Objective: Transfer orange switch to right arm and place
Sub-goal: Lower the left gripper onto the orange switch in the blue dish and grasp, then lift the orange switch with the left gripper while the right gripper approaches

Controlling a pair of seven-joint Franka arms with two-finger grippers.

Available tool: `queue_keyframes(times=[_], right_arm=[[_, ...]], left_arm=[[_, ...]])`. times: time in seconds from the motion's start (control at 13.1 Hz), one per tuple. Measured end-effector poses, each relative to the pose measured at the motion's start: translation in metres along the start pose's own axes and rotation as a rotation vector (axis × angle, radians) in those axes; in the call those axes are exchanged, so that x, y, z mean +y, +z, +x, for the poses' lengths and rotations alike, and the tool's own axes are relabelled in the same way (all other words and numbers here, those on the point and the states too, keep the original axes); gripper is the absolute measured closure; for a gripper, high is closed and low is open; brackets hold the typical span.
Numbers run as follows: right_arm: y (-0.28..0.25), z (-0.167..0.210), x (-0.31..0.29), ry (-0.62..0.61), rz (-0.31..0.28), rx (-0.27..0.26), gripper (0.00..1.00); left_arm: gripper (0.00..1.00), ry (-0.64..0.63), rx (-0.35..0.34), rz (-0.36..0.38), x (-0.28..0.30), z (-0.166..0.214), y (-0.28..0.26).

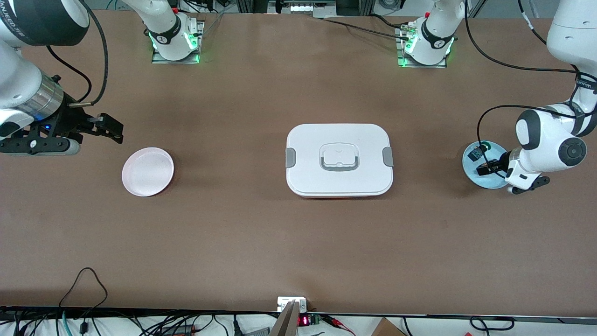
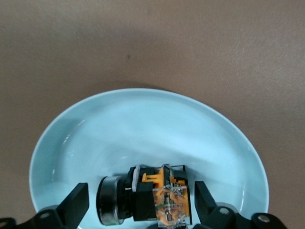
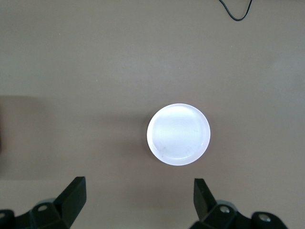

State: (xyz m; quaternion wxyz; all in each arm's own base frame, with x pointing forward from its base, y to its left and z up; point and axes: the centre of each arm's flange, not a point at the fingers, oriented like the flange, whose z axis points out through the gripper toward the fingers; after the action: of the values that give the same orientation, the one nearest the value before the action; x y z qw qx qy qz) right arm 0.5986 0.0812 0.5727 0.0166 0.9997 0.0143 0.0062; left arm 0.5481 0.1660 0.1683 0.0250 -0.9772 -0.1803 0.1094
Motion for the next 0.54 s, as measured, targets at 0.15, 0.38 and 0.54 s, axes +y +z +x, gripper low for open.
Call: queue_keyframes(times=[0.15,0.38,0.54], right_arm=[[0.000,0.000,0.001,-0.001,-0.007,0.003,0.00],[0.000,0.000,0.000,-0.002,-0.007,0.005,0.00],[0.000,0.001,0.000,-0.002,-0.007,0.006,0.00]], left_arm=[[0.14,0.000,-0.004,0.000,0.000,0.000,0.002],[0.27,0.002,-0.022,0.004,0.001,0.000,-0.001],[0.27,0.003,-0.051,0.012,0.002,0.004,-0.016]])
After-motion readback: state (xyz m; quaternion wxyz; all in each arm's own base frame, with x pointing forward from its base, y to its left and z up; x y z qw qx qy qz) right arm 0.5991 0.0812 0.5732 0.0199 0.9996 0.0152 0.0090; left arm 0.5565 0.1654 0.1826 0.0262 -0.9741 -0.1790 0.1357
